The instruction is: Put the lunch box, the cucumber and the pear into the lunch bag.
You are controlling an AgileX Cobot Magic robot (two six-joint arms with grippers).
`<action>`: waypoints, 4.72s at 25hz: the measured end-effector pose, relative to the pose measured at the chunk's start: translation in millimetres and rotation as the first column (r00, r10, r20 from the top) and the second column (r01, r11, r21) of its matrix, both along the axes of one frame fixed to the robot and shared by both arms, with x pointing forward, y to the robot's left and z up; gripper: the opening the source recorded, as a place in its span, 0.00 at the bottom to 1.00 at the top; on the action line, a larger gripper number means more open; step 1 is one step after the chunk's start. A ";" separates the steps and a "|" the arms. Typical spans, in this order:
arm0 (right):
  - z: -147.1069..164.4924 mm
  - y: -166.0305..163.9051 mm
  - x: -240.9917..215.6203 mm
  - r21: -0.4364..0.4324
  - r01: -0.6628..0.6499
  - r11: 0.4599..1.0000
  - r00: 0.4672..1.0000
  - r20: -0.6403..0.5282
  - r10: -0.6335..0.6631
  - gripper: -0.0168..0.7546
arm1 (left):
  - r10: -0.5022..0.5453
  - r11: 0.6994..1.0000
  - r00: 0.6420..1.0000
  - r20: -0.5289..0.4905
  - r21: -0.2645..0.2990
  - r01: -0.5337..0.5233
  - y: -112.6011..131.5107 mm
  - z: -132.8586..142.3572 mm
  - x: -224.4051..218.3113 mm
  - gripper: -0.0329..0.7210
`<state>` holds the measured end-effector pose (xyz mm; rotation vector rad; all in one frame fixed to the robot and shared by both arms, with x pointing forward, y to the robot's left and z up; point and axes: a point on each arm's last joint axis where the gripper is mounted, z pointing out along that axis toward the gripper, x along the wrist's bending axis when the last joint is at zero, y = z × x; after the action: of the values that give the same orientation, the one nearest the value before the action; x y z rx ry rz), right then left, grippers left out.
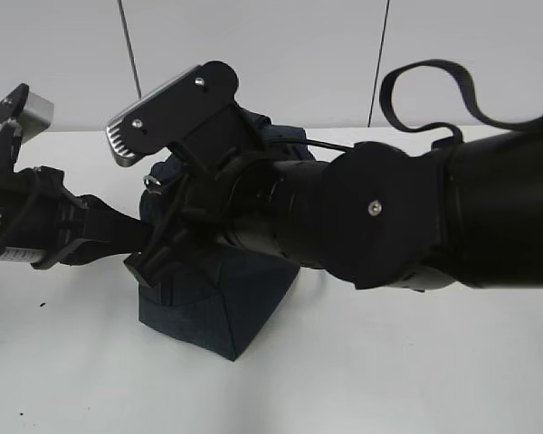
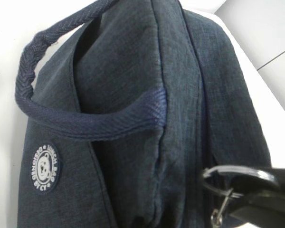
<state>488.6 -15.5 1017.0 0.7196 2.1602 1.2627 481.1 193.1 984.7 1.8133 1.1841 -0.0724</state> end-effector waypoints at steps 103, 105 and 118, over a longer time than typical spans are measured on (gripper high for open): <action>4.6 -97.0 175.9 0.127 0.287 0.949 0.936 -0.247 -0.250 0.03 | -0.009 0.999 0.999 -0.043 -0.041 0.007 -49.5 26.2 134.5 0.04; 4.8 -99.4 177.1 0.136 0.298 0.945 0.932 -0.254 -0.258 0.03 | -0.010 0.999 0.999 -0.042 -0.039 0.008 -49.4 26.0 134.4 0.04; -42.5 -137.5 202.0 0.236 0.456 0.858 0.807 -0.515 -0.288 0.03 | -0.054 0.999 0.997 0.050 0.014 0.053 -46.8 54.0 121.2 0.04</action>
<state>690.5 -153.1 974.5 1.6707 1.9896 1.3620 602.3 146.3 1038.7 1.8471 1.1034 -0.0500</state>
